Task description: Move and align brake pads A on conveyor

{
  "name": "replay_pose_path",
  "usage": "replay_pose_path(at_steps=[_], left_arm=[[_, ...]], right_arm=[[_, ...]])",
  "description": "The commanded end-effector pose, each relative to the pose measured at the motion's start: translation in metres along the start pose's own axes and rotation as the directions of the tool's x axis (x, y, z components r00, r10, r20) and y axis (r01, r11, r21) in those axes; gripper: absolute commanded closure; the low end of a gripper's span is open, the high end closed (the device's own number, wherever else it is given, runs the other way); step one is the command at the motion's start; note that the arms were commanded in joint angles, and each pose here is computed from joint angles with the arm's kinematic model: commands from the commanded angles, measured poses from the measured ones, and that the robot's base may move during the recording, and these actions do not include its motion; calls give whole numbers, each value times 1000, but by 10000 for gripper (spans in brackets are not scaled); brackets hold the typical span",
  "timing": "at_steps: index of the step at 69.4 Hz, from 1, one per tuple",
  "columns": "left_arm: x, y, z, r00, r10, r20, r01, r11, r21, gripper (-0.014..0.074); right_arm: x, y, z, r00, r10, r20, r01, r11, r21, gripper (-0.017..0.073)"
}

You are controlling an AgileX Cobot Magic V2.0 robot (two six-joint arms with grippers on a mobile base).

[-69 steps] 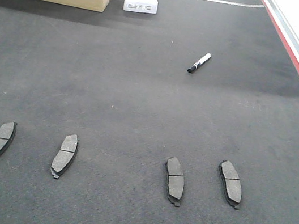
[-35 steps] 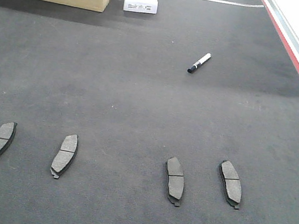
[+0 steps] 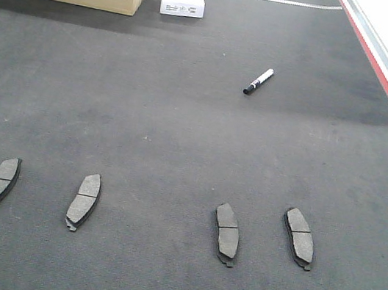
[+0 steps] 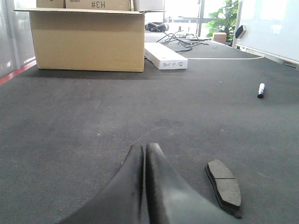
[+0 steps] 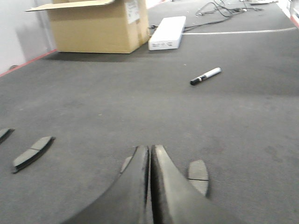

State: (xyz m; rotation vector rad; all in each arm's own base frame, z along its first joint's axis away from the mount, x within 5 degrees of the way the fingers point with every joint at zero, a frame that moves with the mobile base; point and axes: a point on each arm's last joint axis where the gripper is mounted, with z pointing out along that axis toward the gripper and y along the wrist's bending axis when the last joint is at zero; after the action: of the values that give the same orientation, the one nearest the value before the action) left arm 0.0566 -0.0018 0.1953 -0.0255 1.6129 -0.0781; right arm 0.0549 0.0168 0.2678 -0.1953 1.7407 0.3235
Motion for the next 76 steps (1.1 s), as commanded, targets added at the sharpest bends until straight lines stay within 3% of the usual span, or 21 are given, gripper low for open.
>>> replay_pose_path(at_steps=[1, 4, 22, 30, 41, 49, 76], left_arm=[[-10, -1, -2, 995, -8, 97, 7, 1000, 12, 601], [-10, -1, -2, 995, -8, 97, 7, 1000, 12, 601], [-10, -1, -2, 995, -8, 97, 7, 1000, 12, 601], [-10, -1, -2, 995, -8, 97, 7, 1000, 12, 601], [-10, -1, -2, 995, -8, 97, 7, 1000, 12, 601], [-10, -1, -2, 995, -8, 97, 7, 1000, 12, 601], [-10, -1, -2, 995, -8, 96, 7, 1000, 12, 601]], right_arm=[[-10, 1, 2, 993, -50, 104, 48, 999, 18, 568], [-6, 0, 3, 990, -95, 102, 92, 995, 36, 568], [-2, -2, 8, 964, -162, 211, 150, 986, 70, 568], [6, -4, 12, 944, -165, 285, 145, 985, 92, 568], [26, -16, 12, 946, -134, 294, 71, 974, 217, 568], [34, -17, 6, 939, -190, 286, 113, 957, 265, 568], [50, -20, 2, 959, -180, 218, 103, 941, 323, 568]])
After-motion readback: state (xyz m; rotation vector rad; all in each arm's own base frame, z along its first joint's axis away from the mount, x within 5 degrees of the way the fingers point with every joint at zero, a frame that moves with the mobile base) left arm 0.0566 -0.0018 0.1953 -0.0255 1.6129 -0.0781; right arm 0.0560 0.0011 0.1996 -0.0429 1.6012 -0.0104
